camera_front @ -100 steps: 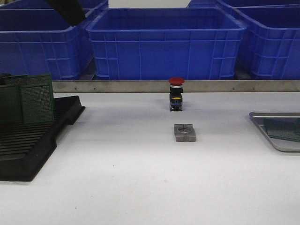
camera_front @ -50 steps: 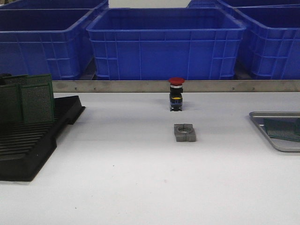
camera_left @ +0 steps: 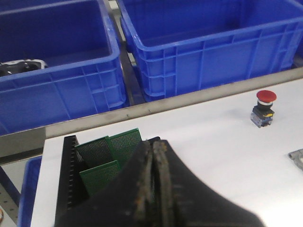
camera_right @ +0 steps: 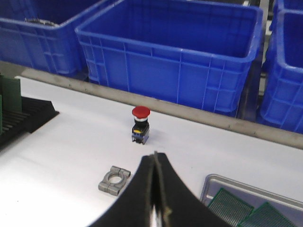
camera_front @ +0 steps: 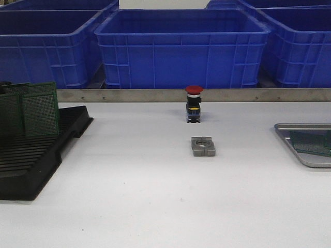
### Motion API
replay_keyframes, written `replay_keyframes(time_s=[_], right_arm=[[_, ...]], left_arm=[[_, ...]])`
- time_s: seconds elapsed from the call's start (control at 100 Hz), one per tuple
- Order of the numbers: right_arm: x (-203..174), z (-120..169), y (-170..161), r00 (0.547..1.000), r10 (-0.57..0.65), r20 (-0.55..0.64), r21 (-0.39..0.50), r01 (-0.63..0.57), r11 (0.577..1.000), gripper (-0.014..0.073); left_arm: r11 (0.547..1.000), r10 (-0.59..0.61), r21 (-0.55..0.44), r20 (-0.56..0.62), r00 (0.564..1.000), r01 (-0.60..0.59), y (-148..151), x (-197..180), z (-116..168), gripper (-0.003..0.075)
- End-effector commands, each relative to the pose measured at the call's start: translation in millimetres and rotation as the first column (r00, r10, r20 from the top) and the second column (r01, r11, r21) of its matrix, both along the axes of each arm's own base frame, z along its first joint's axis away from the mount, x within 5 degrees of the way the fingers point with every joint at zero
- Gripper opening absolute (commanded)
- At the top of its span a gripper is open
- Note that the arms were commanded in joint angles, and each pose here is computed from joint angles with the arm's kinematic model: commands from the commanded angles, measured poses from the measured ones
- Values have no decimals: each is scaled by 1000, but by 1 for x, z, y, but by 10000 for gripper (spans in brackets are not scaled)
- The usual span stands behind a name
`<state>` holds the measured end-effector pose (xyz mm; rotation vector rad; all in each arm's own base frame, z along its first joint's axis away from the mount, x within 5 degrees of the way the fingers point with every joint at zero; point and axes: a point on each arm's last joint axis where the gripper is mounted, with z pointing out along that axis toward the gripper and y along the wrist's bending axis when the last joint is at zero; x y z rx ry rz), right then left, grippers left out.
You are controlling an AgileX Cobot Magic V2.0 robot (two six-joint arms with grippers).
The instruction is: Place circuit board on tray
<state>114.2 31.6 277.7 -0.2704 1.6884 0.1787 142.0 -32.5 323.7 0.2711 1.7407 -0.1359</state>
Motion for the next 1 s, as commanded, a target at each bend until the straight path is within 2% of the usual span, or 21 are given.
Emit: replay_keyframes(time_s=[0.0,0.15,0.36,0.72,0.99], right_arm=[[-18,6,-7,994,-32,100,38,28,999,-113],[-48,0,-14,973,-36,230,74,19,997,-113],[-66,-12,-18,948,-31,317,97,1,995,-113],[-71,-14,-9,946,68,318,82,-99,992,-113],[-72,-14,-7,944,98,314,75,-128,989,-113]], left_arm=[[997,60,-64,156,986,-50,9,-20,3,-20],[993,69,-112,206,976,-46,15,-52,-21,-20],[991,75,-127,288,955,-39,20,-76,-37,-20],[991,74,-129,299,951,-36,20,-79,-38,-20],[991,74,-129,299,951,-36,20,-79,-38,-20]])
